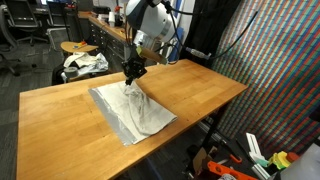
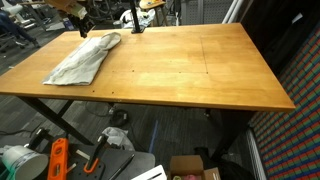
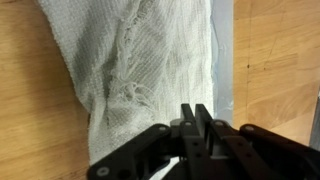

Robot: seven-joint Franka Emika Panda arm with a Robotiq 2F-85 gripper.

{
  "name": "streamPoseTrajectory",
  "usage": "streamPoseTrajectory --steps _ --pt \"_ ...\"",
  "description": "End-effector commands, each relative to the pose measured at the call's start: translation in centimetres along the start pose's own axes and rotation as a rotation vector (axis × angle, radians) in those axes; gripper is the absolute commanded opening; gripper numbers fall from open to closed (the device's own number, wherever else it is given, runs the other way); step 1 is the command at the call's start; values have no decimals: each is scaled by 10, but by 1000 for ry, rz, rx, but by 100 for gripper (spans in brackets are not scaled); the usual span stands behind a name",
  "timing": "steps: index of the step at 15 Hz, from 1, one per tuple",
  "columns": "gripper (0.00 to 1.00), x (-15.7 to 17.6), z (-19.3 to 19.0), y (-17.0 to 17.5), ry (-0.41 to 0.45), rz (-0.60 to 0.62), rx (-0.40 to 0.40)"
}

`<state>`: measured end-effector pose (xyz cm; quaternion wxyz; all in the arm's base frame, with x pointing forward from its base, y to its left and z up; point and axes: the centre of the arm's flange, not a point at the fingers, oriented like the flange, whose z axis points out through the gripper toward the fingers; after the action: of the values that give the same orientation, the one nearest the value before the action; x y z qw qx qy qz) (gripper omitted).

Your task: Fold the cloth

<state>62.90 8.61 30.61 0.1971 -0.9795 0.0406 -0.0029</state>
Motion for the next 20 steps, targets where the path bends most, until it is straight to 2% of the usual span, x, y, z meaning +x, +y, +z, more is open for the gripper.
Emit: streamPoseTrajectory --steps 1,2,3,4,11,12,16,20 --pt "12 0 0 0 0 0 0" --pt "37 1 0 -4 20 5 -3" --pt "37 5 2 -9 23 7 -15" --pt "43 7 4 -12 35 11 -41" --pt "96 14 26 -44 63 82 -197" --pt "100 17 29 -48 71 93 -215" --pt "100 35 42 -58 100 157 -280" --pt "100 54 55 -53 125 218 -338"
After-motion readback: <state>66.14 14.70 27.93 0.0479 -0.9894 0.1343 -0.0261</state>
